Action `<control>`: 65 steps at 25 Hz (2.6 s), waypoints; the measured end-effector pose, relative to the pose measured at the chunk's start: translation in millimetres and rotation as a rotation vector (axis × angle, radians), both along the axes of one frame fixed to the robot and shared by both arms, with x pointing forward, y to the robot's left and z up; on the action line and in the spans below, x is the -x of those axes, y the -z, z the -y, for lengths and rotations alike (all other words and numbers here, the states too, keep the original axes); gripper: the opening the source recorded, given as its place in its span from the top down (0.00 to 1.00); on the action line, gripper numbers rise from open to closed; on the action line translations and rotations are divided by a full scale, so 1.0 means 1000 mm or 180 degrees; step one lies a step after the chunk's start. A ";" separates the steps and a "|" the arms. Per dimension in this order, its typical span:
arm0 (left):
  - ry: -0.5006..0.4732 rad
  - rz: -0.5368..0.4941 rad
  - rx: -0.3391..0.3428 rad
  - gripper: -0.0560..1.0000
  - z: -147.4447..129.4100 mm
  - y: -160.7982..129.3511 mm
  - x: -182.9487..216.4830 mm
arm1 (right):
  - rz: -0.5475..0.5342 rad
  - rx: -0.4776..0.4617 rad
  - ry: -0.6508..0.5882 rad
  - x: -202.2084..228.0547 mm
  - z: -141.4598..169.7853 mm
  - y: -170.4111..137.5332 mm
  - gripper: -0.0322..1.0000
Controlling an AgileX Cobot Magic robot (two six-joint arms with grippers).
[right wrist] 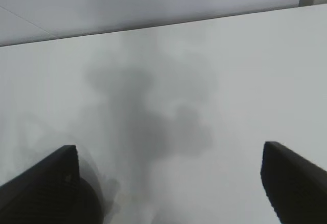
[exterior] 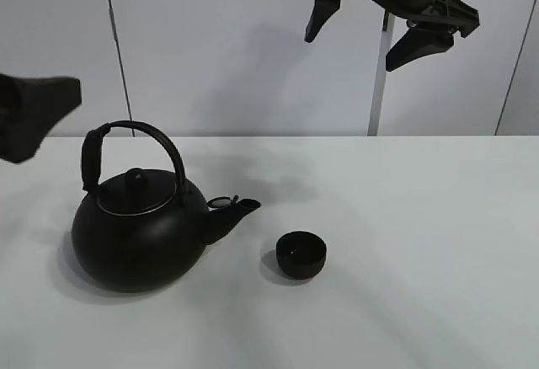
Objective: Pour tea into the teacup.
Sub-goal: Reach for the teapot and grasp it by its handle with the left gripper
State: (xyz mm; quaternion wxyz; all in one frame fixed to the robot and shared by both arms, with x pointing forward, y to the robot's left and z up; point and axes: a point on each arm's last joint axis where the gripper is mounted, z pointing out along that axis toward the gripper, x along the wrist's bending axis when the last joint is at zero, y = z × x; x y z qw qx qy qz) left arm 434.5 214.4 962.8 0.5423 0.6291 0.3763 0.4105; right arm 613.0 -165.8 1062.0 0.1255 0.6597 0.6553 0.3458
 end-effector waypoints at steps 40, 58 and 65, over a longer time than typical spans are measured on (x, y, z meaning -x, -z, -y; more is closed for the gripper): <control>-0.0058 -0.0671 0.0078 0.38 0.011 0.065 -0.061 | 0.0147 -0.0044 0.0021 -0.003 -0.001 -0.003 0.33; 0.0138 -0.0583 -0.0058 0.82 0.021 0.073 -0.075 | 0.0150 -0.0045 0.0021 -0.003 -0.001 -0.003 0.33; 0.0172 -0.0569 -0.0066 0.82 0.025 0.071 -0.080 | 0.0148 -0.0050 0.0023 -0.003 -0.001 -0.003 0.33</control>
